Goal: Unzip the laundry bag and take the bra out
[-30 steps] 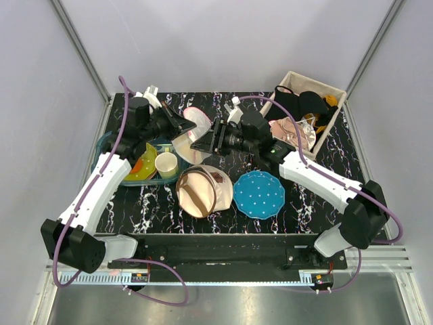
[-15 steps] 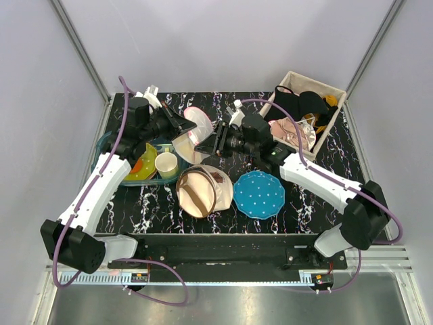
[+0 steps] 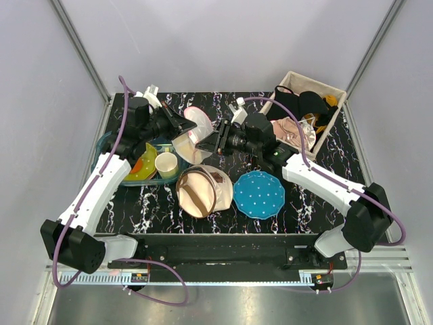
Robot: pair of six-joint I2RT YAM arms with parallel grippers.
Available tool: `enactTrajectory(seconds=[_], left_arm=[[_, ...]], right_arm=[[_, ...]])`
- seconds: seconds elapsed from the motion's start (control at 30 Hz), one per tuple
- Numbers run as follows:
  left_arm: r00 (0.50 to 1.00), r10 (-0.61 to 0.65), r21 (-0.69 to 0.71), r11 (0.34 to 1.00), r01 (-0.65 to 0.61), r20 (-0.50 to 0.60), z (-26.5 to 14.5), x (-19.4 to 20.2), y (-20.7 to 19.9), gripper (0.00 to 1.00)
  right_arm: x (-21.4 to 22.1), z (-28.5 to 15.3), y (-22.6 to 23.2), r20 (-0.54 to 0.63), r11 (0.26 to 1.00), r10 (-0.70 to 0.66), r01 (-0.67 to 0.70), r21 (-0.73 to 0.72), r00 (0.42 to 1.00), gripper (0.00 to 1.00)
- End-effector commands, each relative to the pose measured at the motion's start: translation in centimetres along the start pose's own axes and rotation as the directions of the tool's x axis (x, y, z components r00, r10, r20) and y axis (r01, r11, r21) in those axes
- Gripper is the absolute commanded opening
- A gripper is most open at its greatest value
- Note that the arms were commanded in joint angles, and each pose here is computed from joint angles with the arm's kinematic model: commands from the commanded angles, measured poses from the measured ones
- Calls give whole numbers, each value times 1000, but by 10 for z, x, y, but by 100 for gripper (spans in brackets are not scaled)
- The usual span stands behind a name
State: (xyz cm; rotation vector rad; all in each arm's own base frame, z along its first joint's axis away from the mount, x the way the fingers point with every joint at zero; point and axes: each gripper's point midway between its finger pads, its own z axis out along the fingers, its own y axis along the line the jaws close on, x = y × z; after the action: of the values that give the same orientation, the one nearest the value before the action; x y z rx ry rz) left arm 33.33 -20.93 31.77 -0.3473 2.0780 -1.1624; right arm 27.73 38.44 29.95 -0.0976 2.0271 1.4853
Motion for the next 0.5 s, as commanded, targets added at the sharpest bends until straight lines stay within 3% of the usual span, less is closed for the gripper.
enactTrajectory(seconds=[0.0,0.3,0.47], left_arm=[[998,46,94,994,-49,34,-6,-10,-27,0],[999,45,94,994,-48,30,-5,-10,-26,0],[999,49,93,994,-51,22,-5,-8,-25,0]], right_arm=[[-15,-6,18,52,997,-41,44,-59,998,35],[-14,-8,8,69,999,-23,25,-26,997,1],[-16,-13,-1,91,1000,-17,17,0,996,0]])
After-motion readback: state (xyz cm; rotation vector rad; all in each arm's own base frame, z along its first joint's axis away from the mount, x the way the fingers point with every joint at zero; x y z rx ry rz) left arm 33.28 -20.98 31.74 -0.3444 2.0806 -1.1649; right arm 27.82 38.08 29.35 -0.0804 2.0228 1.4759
